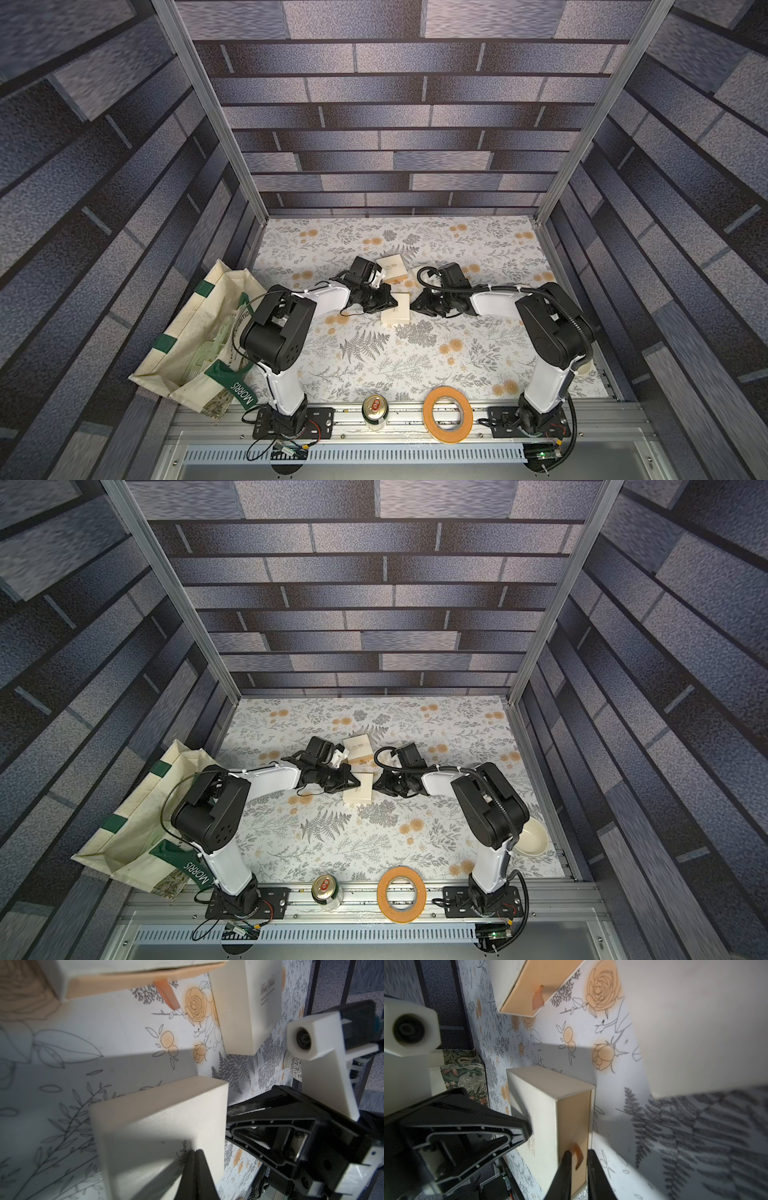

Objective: Take out the earrings from the drawer-style jewelry box
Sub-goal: Open the drawer in the jewelry box.

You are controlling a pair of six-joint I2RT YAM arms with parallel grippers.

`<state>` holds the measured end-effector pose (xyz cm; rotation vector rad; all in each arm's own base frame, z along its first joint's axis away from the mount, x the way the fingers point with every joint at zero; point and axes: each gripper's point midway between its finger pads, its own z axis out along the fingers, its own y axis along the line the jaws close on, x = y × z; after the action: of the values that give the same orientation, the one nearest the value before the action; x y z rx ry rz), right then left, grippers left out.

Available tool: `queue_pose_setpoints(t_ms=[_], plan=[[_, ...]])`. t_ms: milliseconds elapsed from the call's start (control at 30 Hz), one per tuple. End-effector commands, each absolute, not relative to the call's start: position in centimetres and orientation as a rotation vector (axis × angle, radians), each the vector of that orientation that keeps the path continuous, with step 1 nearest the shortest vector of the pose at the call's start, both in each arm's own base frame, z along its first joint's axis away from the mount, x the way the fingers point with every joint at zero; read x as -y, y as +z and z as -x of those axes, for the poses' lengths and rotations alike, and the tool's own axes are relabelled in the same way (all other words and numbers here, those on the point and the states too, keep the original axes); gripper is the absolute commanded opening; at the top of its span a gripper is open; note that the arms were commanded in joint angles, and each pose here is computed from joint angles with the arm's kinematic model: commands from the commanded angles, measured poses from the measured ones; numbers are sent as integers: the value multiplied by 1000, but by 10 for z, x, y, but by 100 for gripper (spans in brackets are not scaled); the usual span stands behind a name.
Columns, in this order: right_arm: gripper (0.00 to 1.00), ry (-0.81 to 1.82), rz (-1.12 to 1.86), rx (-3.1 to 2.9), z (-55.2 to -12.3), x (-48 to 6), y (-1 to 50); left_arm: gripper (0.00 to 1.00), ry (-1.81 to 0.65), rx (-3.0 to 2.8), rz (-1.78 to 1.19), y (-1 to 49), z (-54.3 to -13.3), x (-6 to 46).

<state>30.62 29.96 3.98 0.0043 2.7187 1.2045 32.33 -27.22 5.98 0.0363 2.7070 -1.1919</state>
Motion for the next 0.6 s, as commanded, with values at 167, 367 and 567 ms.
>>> queue_pose_setpoints(t_ms=[167, 367, 567], plan=[[15, 1235, 6, -2700, -308, -307, 40, 0, -1147, -2812, 7, 34, -309, 267], [14, 1239, 2, -2707, -307, -307, 38, 0, -1144, -2814, 8, 33, -309, 266], [13, 1240, 6, -2704, -307, -307, 38, 0, -1141, -2817, 13, 33, -308, 266]])
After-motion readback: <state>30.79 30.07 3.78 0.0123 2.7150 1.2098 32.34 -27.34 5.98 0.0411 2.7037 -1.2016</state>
